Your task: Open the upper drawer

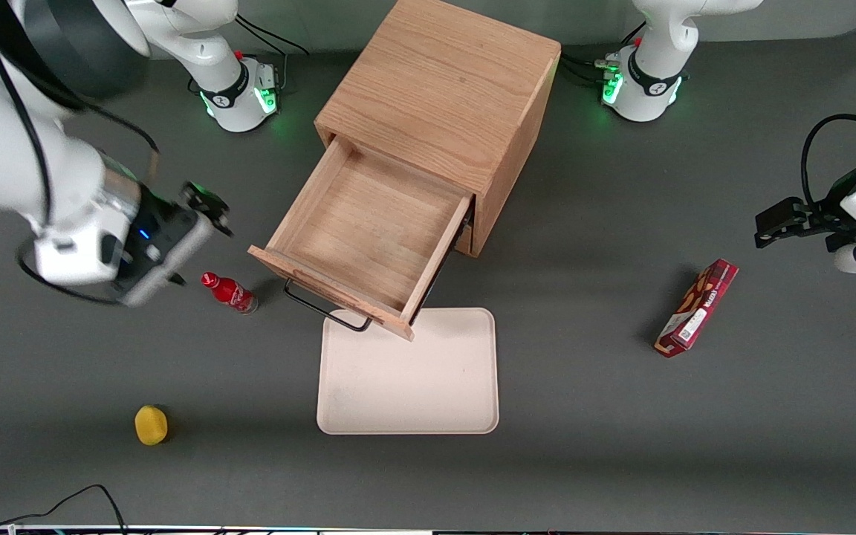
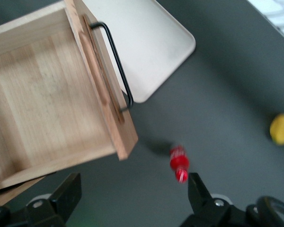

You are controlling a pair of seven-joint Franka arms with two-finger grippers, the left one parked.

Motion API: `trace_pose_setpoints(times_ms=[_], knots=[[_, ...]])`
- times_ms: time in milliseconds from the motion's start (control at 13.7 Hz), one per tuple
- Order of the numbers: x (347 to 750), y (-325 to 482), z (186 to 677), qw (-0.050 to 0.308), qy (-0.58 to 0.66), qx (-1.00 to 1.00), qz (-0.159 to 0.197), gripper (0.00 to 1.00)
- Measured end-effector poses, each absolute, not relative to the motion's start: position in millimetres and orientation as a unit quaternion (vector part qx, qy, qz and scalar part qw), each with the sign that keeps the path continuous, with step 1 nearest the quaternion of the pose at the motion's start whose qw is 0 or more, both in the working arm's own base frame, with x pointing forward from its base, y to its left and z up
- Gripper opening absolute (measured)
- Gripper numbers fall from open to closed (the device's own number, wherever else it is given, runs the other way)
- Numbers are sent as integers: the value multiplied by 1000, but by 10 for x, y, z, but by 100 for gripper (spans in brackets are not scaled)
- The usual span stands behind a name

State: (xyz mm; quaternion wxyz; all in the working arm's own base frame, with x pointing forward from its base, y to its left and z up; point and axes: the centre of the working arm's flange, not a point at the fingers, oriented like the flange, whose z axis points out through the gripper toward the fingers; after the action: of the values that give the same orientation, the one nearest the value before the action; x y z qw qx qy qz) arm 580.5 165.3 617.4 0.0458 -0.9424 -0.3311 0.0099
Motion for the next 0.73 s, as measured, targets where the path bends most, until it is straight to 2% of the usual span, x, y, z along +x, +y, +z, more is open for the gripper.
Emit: trace_pose_setpoints(times_ms=[510,729], knots=[[4990,362,6519,14,-174,-985,6,100],[4877,152,6626,9,-141,-990,-5,100]])
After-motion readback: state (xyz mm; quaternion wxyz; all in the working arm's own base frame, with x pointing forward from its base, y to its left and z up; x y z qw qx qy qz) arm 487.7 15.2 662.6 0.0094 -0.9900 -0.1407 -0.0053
